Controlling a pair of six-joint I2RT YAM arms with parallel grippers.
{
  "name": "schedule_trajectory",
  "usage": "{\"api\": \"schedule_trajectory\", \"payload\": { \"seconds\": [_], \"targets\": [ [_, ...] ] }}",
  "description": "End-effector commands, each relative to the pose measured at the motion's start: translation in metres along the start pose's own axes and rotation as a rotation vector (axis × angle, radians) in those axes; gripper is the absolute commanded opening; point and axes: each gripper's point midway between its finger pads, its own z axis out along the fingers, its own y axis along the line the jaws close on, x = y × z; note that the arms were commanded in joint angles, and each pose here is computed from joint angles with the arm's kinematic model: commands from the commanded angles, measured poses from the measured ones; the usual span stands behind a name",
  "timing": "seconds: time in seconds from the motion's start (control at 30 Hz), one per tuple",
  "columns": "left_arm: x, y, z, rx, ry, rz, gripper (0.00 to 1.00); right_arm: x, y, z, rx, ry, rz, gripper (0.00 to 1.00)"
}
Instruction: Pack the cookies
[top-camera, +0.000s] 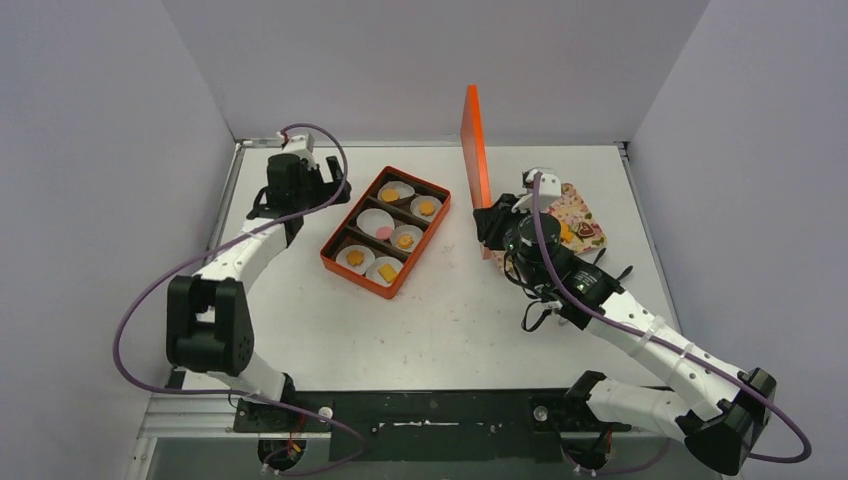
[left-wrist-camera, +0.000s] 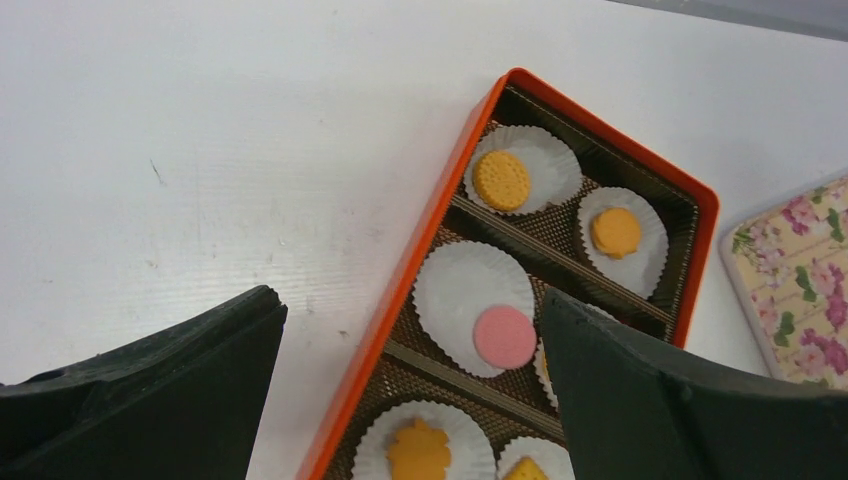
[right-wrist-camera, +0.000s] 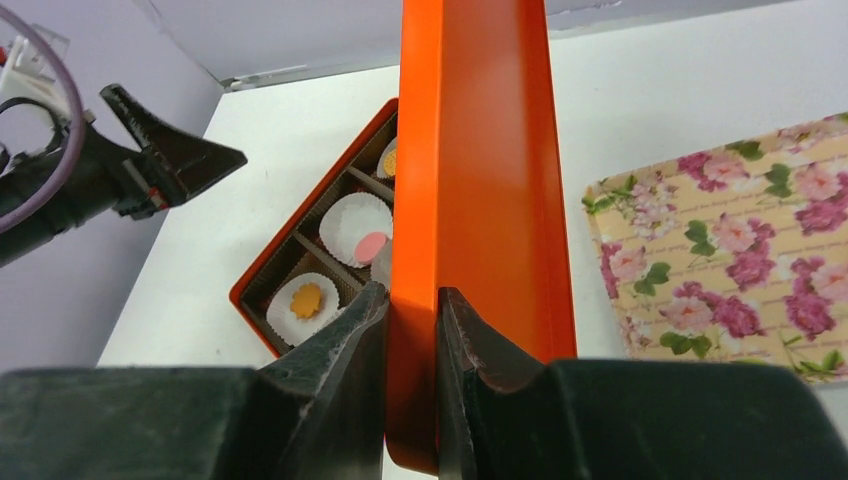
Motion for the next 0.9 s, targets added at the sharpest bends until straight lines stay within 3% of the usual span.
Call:
{"api": "schedule_trajectory", "payload": {
  "seconds": [0.0,0.27,0.67,0.87],
  "targets": [
    [-0.016,0.002,0.028,0.140,0.045,0.024,0.97,-0.050,0.026,-0.009,-0.148,-0.161,0.179,0.00],
    [0.055,0.011,0.057,0.215,0.309,-0.036,0.97,-0.047,0.027,0.000,-0.203,-0.161,0.244,0.00],
    [0.121,-0.020,0.004,0.322,0.460,-0.213,0.97,-0.036,0.036,0.012,-0.296,-0.135,0.379,0.00],
    [0.137,-0.061,-0.037,0.376,0.462,-0.246,0.97,-0.028,0.045,0.013,-0.354,-0.106,0.457,0.00]
  ]
}}
